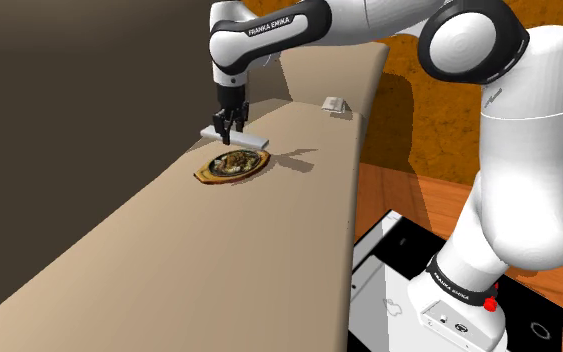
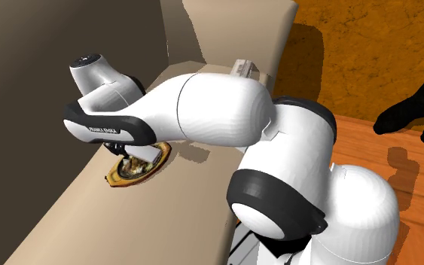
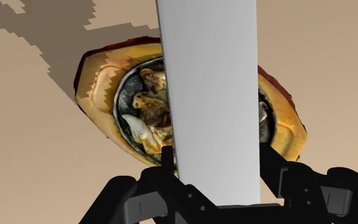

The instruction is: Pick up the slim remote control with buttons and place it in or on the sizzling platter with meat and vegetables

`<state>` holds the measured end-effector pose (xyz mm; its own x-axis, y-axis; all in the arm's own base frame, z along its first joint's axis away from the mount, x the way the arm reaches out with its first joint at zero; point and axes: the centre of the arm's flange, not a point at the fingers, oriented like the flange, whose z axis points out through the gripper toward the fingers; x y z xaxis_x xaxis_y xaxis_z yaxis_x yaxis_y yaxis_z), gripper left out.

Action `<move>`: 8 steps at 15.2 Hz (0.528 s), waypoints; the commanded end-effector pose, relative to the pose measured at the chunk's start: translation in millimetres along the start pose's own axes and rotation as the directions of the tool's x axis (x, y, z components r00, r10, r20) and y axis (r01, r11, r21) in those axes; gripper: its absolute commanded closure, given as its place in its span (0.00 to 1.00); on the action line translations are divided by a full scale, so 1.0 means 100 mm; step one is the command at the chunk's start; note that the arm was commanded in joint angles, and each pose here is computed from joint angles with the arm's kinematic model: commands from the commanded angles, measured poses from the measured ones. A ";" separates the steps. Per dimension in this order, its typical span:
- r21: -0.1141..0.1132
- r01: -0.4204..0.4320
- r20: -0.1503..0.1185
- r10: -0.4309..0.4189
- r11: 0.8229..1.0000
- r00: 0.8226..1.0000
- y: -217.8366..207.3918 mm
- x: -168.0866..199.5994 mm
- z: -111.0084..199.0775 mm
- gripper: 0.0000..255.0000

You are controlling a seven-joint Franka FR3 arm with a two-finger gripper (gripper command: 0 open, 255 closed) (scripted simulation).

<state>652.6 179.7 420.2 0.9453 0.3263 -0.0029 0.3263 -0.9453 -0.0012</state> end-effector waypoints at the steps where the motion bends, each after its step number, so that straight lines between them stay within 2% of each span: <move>1: 0.000 0.000 -0.001 0.000 1.000 1.000 0.00 -0.01 0.11 1.00; 4: 0.000 0.000 -0.001 0.000 1.000 1.000 0.00 -0.01 0.24 1.00; 8: 0.000 0.000 -0.001 0.000 1.000 1.000 0.00 -0.01 0.24 1.00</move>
<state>651.4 179.9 396.0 0.9452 0.3264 -0.0026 0.3264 -0.9452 -0.0012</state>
